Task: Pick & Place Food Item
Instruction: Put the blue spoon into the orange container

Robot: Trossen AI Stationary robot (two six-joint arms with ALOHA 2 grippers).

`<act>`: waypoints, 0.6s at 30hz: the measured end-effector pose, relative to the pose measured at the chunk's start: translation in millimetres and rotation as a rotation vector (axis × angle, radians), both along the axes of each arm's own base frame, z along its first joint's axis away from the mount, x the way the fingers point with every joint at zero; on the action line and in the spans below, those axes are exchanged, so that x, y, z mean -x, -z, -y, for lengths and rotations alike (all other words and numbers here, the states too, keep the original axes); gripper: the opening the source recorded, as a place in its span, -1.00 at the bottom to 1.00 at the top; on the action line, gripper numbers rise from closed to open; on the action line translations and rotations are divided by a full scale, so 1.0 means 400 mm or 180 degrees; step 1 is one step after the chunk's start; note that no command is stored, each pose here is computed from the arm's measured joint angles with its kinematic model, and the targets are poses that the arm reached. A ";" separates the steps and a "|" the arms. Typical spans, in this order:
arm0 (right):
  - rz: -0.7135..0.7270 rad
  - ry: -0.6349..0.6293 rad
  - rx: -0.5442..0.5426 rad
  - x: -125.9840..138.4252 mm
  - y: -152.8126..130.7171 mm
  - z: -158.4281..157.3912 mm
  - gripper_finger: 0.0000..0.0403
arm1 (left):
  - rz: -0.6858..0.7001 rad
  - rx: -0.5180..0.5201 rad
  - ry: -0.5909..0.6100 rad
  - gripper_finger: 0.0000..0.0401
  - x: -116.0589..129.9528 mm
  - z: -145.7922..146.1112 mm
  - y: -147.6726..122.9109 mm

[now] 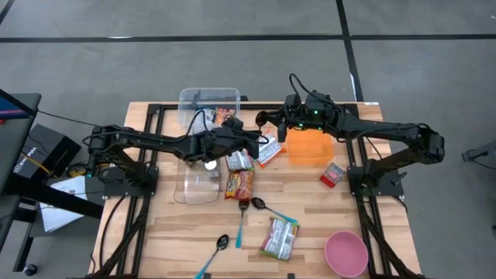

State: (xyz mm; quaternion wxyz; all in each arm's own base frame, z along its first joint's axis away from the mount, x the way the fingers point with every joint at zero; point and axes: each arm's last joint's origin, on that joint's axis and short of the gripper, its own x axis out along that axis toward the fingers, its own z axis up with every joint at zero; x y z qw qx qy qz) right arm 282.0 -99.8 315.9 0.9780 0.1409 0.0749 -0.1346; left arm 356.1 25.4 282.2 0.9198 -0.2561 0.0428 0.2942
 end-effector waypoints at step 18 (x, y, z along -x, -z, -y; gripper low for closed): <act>-0.0059 -0.0004 0.0008 0.001 0.004 0.000 -0.99 | -0.0195 -0.0116 -0.0009 -0.16 0.003 -0.003 0.008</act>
